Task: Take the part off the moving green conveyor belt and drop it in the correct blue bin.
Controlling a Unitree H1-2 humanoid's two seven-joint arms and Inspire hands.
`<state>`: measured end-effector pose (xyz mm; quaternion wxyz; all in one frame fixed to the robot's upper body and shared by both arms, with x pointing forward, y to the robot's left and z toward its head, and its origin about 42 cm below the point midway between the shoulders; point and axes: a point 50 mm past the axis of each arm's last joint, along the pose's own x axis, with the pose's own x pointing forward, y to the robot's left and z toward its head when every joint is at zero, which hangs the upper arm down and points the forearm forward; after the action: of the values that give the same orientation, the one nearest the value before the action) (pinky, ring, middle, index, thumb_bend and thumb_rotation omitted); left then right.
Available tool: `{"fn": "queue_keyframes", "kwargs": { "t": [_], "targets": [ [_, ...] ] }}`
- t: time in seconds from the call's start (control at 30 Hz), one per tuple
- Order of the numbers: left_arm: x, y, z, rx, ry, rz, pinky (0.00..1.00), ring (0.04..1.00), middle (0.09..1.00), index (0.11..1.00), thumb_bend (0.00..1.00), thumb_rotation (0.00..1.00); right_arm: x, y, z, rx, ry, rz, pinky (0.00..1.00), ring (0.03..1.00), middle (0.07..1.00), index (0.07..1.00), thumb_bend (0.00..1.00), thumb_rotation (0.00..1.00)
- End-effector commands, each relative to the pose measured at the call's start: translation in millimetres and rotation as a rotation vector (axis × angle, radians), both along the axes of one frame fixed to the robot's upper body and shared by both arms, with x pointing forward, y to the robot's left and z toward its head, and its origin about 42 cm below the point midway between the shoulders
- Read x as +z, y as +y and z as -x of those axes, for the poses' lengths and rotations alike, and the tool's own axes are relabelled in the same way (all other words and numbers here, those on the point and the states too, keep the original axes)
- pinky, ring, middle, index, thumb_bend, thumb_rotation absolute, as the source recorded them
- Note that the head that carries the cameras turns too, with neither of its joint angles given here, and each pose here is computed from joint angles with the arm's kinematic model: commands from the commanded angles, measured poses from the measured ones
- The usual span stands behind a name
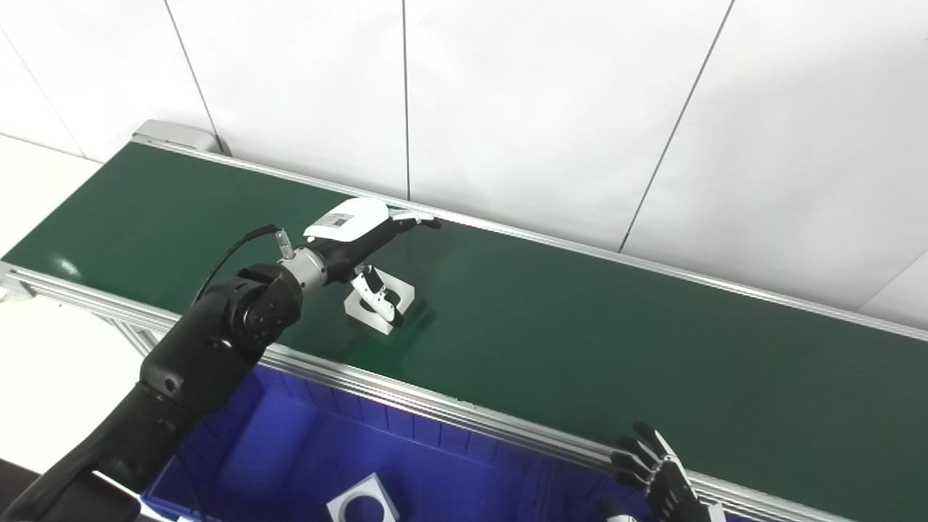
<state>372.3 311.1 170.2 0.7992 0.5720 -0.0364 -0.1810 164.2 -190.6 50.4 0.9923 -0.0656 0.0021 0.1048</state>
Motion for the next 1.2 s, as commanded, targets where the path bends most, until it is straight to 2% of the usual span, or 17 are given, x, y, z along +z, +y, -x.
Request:
{"fn": "queue_keyframes", "kwargs": {
  "t": [0.0,0.43,0.73,0.93,0.97,1.17],
  "targets": [
    [21.8,6.6,-12.7,-0.006,-0.078,-0.041,0.83,0.9,0.903,0.874,0.91,0.0,12.0,3.3,-2.6,-0.002,-0.083,-0.026,0.71,0.77,0.817,0.891,0.58,0.47],
    [6.5,-0.8,-19.1,-0.034,-0.009,-0.118,0.84,0.89,0.889,0.859,0.91,0.0,12.5,5.5,-3.1,0.0,-0.088,-0.03,0.72,0.773,0.816,0.898,0.57,0.46],
    [-23.7,-21.6,-15.9,-0.106,0.061,-0.172,0.84,0.854,0.847,0.851,0.91,0.0,12.6,6.1,-3.4,-0.001,-0.097,-0.032,0.71,0.771,0.813,0.896,0.58,0.47],
    [-44.9,-33.0,-13.5,-0.145,0.06,-0.224,0.83,0.83,0.832,0.838,0.92,0.0,12.6,6.1,-3.3,-0.003,-0.098,-0.029,0.71,0.768,0.814,0.895,0.57,0.46],
    [-48.0,-34.2,-13.7,-0.148,0.058,-0.229,0.81,0.82,0.831,0.826,0.92,0.0,12.7,6.3,-3.3,-0.004,-0.097,-0.03,0.71,0.768,0.813,0.895,0.57,0.46],
    [-61.7,-41.9,-18.1,-0.148,0.058,-0.233,0.8,0.797,0.813,0.805,0.91,0.0,13.2,6.8,-3.4,-0.004,-0.099,-0.033,0.71,0.769,0.815,0.896,0.56,0.45]
  ]
}}
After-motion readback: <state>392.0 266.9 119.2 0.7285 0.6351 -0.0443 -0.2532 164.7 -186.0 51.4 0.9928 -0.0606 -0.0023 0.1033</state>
